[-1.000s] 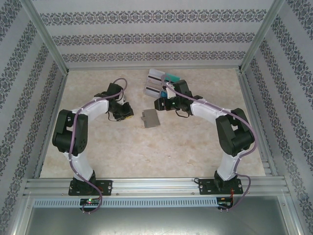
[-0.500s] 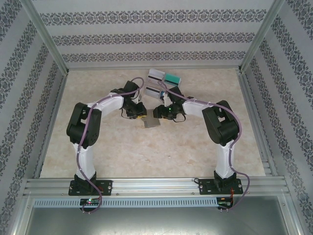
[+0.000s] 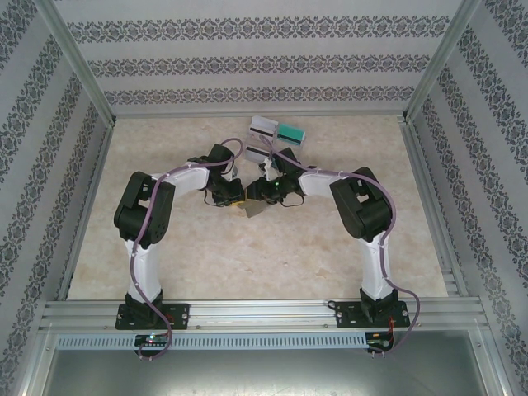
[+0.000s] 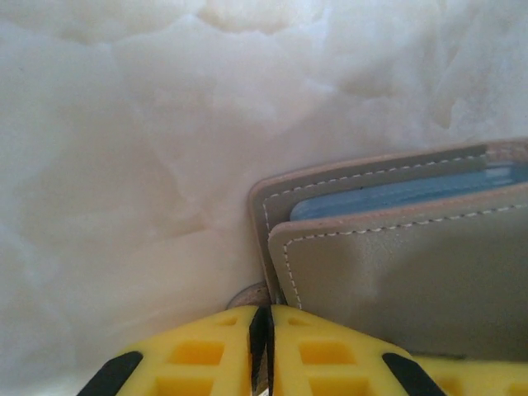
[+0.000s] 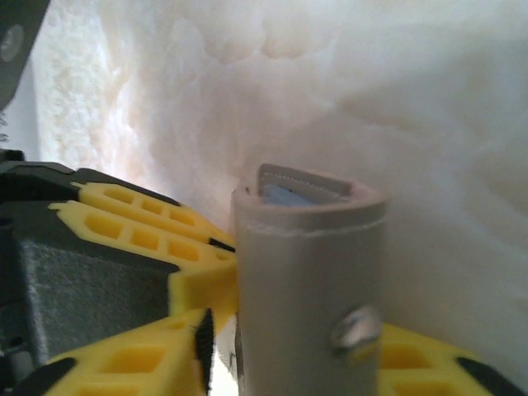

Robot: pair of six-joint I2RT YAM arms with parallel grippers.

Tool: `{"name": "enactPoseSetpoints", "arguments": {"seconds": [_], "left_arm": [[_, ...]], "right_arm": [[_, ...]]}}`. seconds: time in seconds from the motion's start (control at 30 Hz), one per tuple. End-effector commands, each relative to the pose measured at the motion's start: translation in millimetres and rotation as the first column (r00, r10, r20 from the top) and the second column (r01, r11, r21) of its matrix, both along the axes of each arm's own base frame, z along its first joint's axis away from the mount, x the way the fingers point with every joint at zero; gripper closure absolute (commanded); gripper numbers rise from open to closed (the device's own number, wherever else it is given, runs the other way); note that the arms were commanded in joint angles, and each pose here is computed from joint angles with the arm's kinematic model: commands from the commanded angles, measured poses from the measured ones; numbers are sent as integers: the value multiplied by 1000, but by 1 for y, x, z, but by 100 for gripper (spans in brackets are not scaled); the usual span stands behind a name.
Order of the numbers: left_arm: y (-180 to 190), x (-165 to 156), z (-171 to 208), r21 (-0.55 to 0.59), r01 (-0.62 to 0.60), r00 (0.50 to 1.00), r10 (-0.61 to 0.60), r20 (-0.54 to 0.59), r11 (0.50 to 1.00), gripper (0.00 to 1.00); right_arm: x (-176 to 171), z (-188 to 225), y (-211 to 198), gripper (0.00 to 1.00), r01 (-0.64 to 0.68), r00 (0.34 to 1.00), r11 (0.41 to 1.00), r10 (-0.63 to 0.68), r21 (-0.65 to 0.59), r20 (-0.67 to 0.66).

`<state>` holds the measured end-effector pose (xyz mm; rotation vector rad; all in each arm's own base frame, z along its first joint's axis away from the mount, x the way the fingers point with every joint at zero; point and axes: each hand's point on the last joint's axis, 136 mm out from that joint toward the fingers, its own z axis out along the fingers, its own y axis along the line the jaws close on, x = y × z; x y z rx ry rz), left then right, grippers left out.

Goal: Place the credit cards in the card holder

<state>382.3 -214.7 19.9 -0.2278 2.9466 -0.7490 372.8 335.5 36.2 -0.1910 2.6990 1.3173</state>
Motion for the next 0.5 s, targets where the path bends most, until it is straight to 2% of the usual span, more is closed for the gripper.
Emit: {"name": "enactPoseSetpoints", "arguments": {"seconds": [0.0, 0.07, 0.13, 0.2, 0.3, 0.4, 0.47], "left_arm": [[27, -31, -44, 135, -6, 991, 24, -130, 991, 86], [25, -29, -42, 128, -6, 992, 22, -125, 992, 86], [25, -27, -37, 119, -10, 993, 24, -118, 993, 86], [27, -22, -27, 113, -26, 995, 36, -90, 993, 83], [40, -14, -5, 119, -66, 997, 70, -30, 991, 73], [50, -8, 15, 117, -94, 995, 92, 26, 989, 71], [54, -5, 26, 116, -109, 993, 102, 62, 987, 71]], "right_arm": [[-9, 11, 15, 68, -36, 999, 993, 40, 112, -36], [-10, 13, 15, 84, -38, 998, 991, 42, 127, -35], [-10, 14, 8, 92, -24, 1000, 995, 26, 102, -18], [-6, 19, -6, 95, 0, 1000, 999, -2, 48, 25], [-5, 28, -37, 96, 19, 993, 990, -2, -138, 120], [-10, 42, -72, 96, 24, 970, 907, 81, -420, 230], [-16, 52, -95, 96, 29, 947, 787, 175, -616, 269]]}}
